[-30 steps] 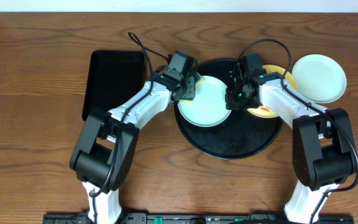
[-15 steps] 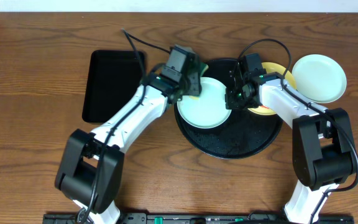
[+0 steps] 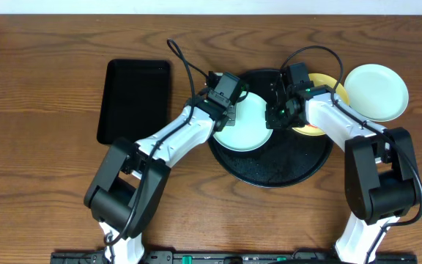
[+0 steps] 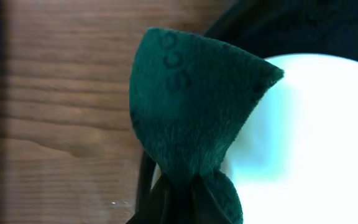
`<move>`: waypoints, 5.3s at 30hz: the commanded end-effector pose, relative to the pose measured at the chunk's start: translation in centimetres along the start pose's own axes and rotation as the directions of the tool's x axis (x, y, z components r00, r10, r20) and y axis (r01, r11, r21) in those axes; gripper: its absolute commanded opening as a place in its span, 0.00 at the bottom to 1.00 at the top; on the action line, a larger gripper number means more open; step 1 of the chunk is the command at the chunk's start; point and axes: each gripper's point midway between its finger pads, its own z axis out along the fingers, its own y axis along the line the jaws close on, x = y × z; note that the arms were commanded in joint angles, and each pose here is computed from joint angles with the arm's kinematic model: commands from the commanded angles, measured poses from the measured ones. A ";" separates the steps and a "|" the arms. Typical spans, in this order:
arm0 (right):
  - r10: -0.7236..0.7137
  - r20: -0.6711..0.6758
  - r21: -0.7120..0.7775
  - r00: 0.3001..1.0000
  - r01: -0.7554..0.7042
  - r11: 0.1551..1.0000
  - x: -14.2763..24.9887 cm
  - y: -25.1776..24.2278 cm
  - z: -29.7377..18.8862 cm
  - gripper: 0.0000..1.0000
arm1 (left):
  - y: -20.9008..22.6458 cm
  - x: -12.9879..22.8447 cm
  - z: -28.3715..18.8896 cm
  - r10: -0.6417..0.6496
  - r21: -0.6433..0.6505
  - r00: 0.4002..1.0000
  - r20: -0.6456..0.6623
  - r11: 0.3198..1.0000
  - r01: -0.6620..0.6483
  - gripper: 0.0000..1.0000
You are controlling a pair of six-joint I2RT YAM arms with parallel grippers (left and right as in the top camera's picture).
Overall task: Clean dirty plates on tray and stack at the side
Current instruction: 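Keep wiping the green plate with the sponge in the left gripper, then scrub the green plate's lower edge with the sponge, left gripper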
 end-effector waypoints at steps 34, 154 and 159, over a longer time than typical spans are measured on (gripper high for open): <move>-0.023 -0.045 0.039 0.999 0.025 0.999 1.3 -0.8 1.2 0.01 | -2.7 -0.6 1.1 0.191 -0.107 0.971 0.143 0.979 -0.176 0.08; -0.017 -0.016 0.033 1.000 0.018 0.999 0.8 0.2 1.4 0.01 | -10.3 10.1 -3.4 -0.036 0.440 0.836 -0.548 0.837 0.325 0.07; -0.016 -0.022 0.035 1.000 0.017 0.999 0.9 0.2 1.4 0.01 | -8.1 9.4 -1.7 -0.074 0.351 0.875 -0.478 0.897 0.267 0.07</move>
